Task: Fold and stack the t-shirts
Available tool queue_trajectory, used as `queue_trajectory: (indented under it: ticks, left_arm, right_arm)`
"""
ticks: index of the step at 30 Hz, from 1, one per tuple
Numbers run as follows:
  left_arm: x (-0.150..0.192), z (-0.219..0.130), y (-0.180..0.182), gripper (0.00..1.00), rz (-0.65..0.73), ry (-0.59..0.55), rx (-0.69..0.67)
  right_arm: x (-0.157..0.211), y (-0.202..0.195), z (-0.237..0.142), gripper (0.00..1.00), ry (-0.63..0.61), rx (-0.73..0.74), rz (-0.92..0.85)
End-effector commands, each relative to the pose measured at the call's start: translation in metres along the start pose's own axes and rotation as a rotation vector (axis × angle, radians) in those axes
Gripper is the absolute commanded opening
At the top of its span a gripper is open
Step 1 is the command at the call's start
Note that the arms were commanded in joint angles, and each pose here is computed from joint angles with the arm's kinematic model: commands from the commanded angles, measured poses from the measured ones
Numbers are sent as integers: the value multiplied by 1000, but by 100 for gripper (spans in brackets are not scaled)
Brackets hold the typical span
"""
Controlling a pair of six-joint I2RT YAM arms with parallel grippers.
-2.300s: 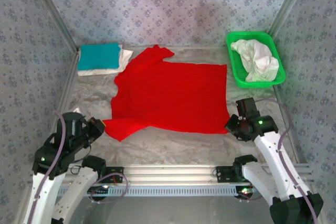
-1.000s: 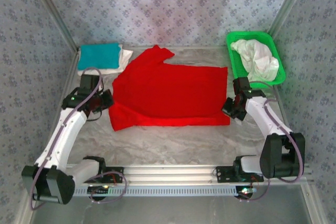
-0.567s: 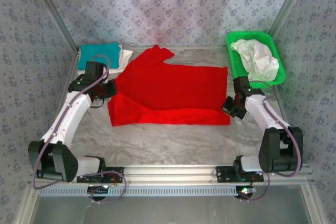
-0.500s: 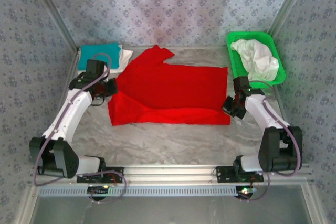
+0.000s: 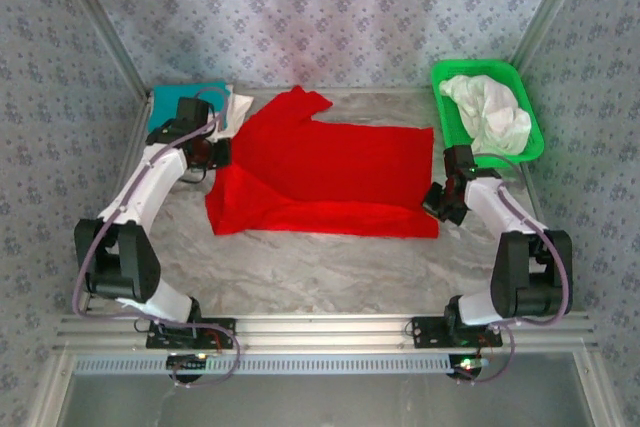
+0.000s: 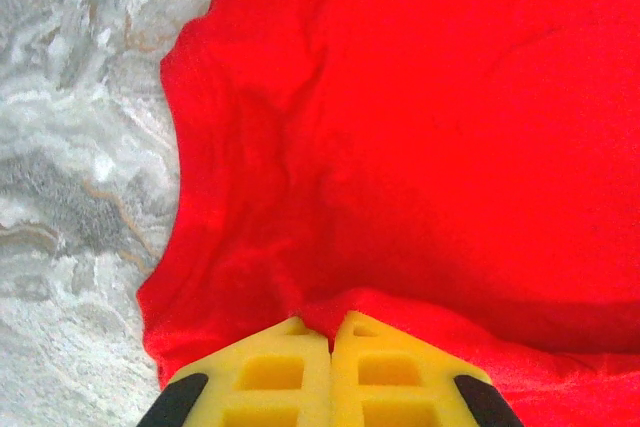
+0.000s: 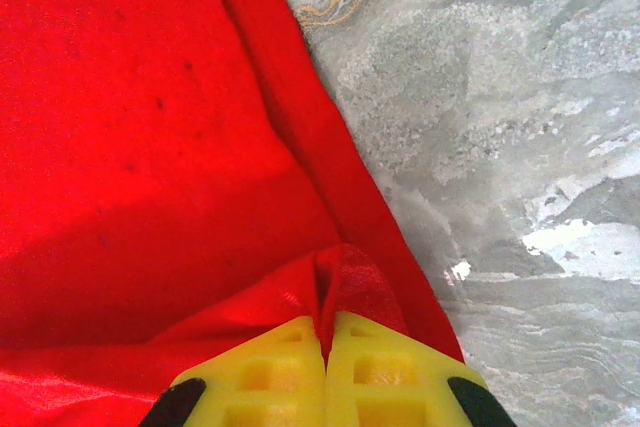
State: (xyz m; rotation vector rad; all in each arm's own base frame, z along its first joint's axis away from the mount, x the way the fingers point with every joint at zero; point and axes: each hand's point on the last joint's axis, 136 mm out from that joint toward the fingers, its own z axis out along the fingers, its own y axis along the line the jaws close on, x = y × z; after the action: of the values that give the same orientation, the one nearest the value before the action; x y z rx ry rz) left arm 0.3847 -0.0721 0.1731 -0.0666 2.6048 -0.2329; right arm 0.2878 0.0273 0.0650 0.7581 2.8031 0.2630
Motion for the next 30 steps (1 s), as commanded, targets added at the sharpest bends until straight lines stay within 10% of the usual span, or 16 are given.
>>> queue_trajectory:
  ticks: [1,9,13,18,30]
  left_arm:
    - [-8,-3,-4,0,61,2,2]
    - [-17,9,-1,0,59,7,-22]
    - [-31,16,-3,8,62,2,-25]
    - [-61,16,-8,44,40,-38,-28]
    - [-20,-45,-15,47,-111,-222,46]
  right_arm:
    - [-1,-3,4,0,7,11,-8]
    - [-10,-1,6,2,-2,2,3]
    - [-30,8,1,32,-36,-26,14]
    - [-65,31,-18,31,-104,-105,16]
    - [-55,92,-63,7,-262,-372,-154]
